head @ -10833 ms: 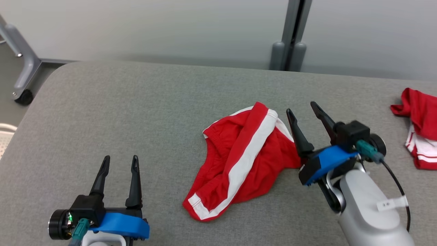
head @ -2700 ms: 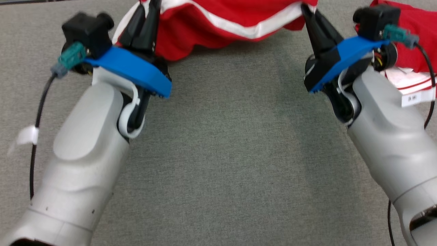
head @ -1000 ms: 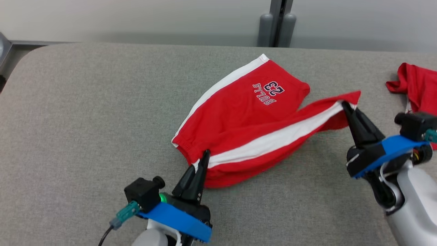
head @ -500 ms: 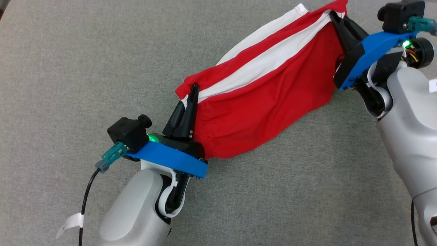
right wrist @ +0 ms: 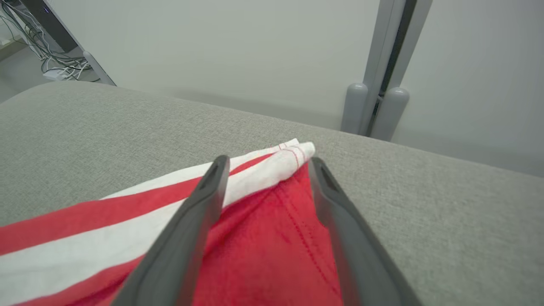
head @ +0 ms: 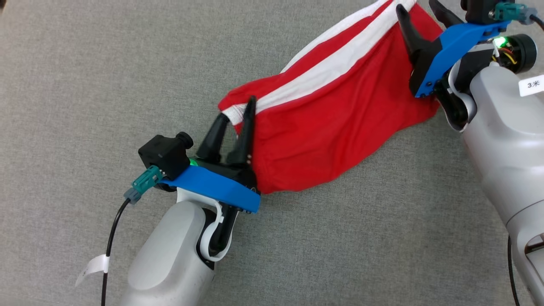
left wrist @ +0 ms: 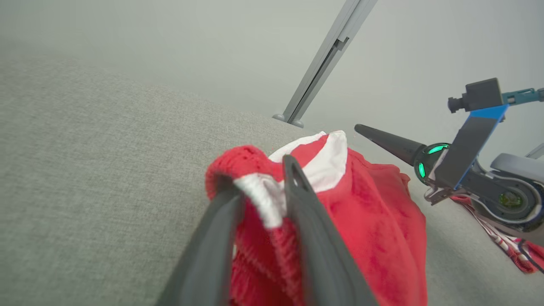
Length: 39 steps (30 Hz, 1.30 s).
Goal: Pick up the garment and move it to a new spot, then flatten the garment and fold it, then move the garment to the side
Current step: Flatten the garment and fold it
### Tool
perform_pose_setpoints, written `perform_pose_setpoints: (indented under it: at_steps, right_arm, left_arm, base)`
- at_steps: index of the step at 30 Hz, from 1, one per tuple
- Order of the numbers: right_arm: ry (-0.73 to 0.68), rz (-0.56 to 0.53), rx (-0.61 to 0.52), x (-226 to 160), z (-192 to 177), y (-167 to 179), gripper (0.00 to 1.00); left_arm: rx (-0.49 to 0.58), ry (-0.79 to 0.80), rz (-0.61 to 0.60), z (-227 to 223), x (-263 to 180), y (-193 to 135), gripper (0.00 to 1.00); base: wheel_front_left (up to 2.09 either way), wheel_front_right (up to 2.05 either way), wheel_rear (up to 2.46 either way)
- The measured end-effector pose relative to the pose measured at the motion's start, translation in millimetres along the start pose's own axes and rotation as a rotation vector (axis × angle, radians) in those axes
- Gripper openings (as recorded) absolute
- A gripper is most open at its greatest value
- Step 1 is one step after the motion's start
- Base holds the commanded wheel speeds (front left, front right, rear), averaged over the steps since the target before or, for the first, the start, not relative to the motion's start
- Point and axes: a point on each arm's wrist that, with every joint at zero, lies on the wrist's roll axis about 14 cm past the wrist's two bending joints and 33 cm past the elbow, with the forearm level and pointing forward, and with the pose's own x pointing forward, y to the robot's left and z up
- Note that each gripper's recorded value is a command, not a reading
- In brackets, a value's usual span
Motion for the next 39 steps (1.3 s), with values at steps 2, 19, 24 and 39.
perform_pose_setpoints:
  at_steps: [2,19,24,39]
  right_arm:
    - [-0.003,-0.003,-0.018,-4,3,-1,1.0]
    - [0.063,-0.084,-0.09,-35,-6,-38,1.0]
    - [0.106,-0.08,-0.094,-28,-18,-39,1.0]
    - [0.27,-0.059,-0.135,-25,-55,-35,1.0]
  left_arm:
    - [0.008,-0.009,0.0,4,-3,-1,1.0]
    - [0.213,-0.148,0.225,54,-90,49,1.0]
    - [0.258,-0.236,0.352,87,-111,78,1.0]
    - [0.293,-0.265,0.474,98,-134,102,1.0]
  base:
    - [0.0,0.0,0.0]
    - [0.0,0.0,0.0]
    - [0.0,0.0,0.0]
    - [0.0,0.0,0.0]
